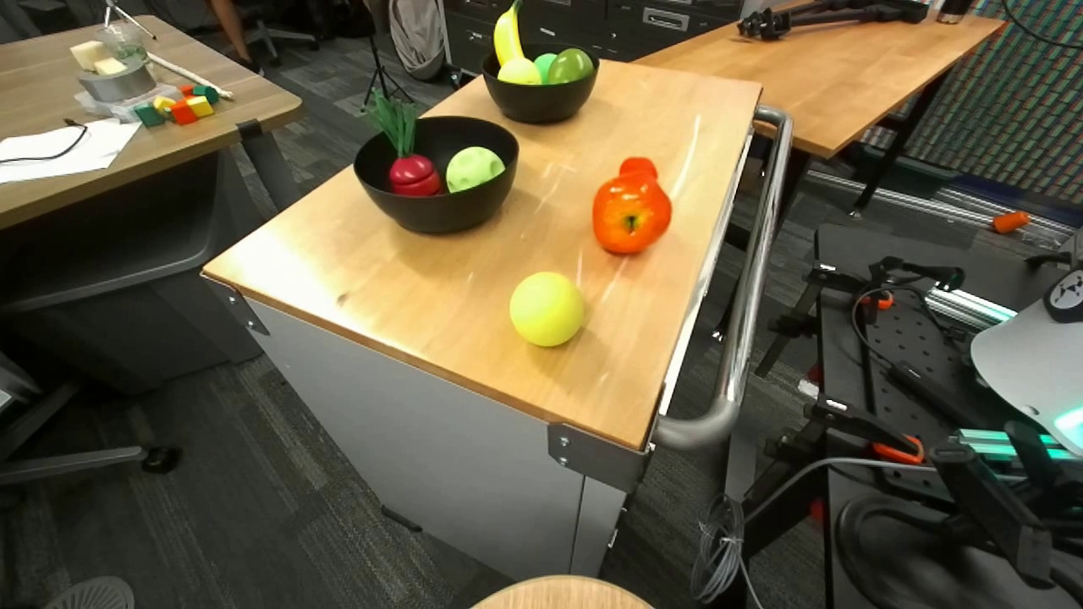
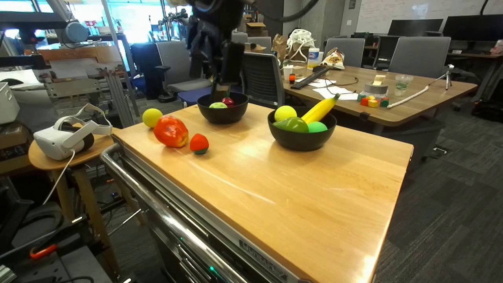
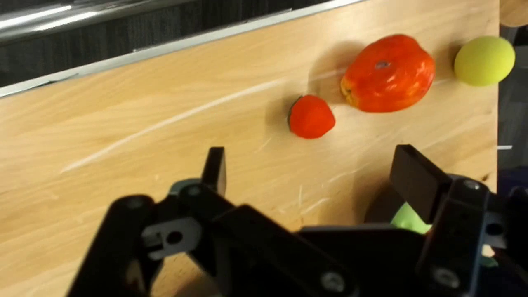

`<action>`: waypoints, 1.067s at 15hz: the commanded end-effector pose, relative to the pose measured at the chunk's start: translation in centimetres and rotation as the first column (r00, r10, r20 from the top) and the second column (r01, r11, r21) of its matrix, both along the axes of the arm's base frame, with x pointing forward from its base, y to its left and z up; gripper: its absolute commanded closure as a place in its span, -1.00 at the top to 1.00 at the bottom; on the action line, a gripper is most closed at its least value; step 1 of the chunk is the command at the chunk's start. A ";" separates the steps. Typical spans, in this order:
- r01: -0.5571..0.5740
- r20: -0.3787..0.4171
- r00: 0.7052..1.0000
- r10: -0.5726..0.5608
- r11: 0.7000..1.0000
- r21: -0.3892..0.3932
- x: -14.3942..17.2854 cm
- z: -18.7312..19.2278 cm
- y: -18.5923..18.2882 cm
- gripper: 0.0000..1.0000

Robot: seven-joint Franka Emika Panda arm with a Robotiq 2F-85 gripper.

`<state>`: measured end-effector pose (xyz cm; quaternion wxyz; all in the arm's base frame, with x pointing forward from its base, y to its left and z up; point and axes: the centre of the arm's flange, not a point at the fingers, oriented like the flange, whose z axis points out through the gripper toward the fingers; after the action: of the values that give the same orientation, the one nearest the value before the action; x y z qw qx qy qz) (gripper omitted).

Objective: Take the fruit toys from the table and put them in the two black bowls on the table

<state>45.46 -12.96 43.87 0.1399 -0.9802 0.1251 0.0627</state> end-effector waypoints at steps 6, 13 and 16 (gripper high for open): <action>-0.021 -0.043 0.999 0.026 0.995 0.094 -0.2 -4.9 2.8 1.00; -0.004 -0.094 0.995 0.018 0.989 0.150 2.4 -11.6 4.2 1.00; -0.013 -0.119 0.992 0.031 0.988 0.154 2.8 -13.6 4.7 1.00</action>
<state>46.67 -8.69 31.31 0.1977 -0.9625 0.1255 0.1367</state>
